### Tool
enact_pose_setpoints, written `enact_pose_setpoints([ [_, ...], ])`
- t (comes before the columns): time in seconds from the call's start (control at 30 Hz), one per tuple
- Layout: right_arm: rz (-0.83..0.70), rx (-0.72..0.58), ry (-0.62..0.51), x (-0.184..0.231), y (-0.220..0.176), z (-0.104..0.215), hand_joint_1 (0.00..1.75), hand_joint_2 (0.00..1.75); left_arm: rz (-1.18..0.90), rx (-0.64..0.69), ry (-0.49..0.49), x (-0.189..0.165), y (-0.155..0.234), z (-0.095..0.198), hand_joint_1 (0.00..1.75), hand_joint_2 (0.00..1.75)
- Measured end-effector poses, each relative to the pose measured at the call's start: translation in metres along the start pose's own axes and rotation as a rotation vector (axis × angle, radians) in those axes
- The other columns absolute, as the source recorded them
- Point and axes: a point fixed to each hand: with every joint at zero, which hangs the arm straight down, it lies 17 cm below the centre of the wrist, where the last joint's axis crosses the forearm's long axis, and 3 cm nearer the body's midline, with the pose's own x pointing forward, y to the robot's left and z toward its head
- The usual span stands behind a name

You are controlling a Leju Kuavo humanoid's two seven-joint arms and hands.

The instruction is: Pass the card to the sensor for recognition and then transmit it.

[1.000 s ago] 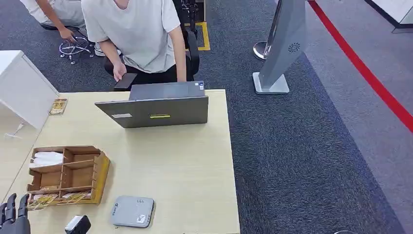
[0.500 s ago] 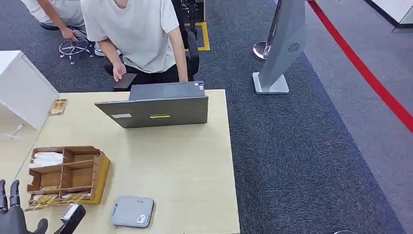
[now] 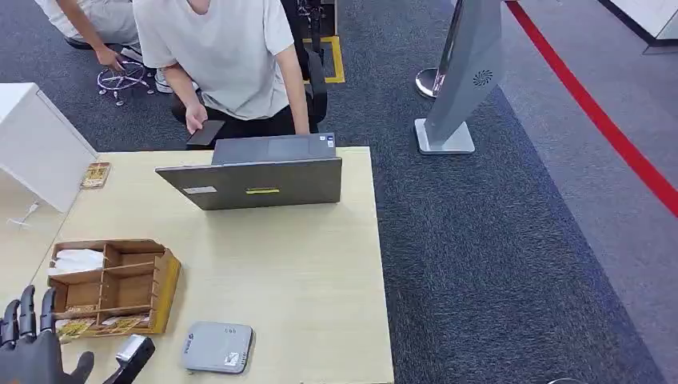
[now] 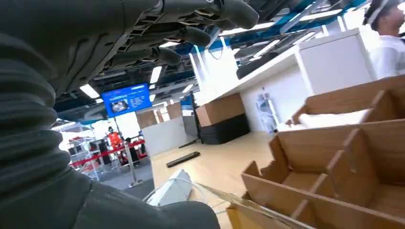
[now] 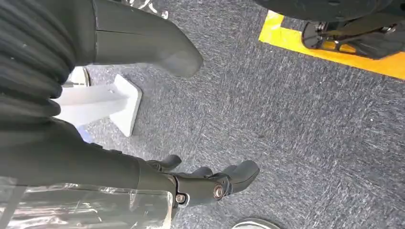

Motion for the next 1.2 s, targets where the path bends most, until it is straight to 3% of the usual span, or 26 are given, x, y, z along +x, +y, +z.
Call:
enact_pose_setpoints([
  [0.67, 0.013, 0.007, 0.003, 0.003, 0.004, 0.001, 0.00, 1.75, -0.001, -0.059, -0.099, 0.043, -0.021, 0.006, 0.00, 1.75],
  [1.2, 0.011, 0.015, 0.008, 0.005, 0.006, 0.002, 0.00, 1.75, -0.020, -0.110, -0.086, 0.038, -0.042, 0.010, 0.00, 1.75],
])
